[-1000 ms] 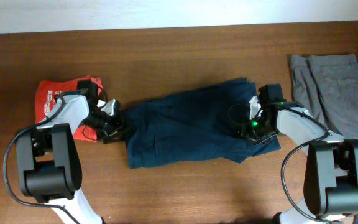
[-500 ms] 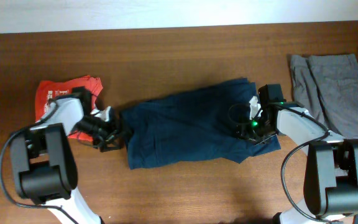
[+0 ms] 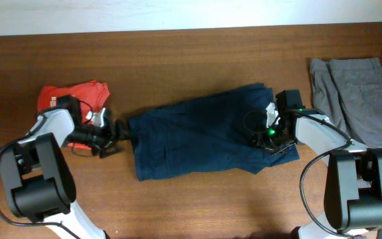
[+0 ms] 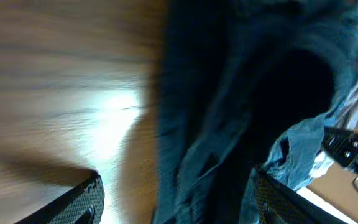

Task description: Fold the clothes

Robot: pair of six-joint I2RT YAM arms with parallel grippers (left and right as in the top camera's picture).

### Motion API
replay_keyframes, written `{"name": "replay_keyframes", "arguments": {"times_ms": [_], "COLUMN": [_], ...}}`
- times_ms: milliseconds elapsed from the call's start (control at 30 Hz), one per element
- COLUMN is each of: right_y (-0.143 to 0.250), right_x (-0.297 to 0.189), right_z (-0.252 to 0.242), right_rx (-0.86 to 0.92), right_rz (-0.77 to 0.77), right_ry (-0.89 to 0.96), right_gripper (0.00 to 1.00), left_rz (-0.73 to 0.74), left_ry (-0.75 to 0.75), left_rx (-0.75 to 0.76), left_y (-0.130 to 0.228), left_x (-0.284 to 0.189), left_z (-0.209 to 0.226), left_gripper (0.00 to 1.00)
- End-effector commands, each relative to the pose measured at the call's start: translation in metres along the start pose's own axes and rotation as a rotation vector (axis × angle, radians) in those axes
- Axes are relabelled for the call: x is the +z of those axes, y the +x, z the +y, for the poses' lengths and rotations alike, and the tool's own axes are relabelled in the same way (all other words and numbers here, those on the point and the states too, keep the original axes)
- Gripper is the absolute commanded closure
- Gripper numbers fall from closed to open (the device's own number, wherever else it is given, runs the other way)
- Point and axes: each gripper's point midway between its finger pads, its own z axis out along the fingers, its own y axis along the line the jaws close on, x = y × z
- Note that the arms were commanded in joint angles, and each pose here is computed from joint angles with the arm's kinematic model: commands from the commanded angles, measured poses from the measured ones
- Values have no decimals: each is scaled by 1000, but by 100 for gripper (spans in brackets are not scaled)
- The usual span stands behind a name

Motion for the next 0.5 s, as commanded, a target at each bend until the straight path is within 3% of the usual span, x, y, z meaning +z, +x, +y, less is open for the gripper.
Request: {"name": "replay_keyframes", "arguments": {"times_ms": [0,233,400,467], "right_y": [10,10,11,11], "right_x": [10,10,10,10], "right_z": [-10,-10,-10,-11], "right_rx": [1,1,2,3], "right_rz": [43,43,46,49], "right_ry": [45,45,46,46], "right_gripper": [55,55,55,55], "left_rz": [86,95,108,117], "left_ry": [-118,-144,-147,-173], "left_rx": [56,97,91,51], "left_y": [20,21,25,28], "left_x": [36,52,53,49], "left_z": [26,11,10,18], "left_gripper": [21,22,36,36]}}
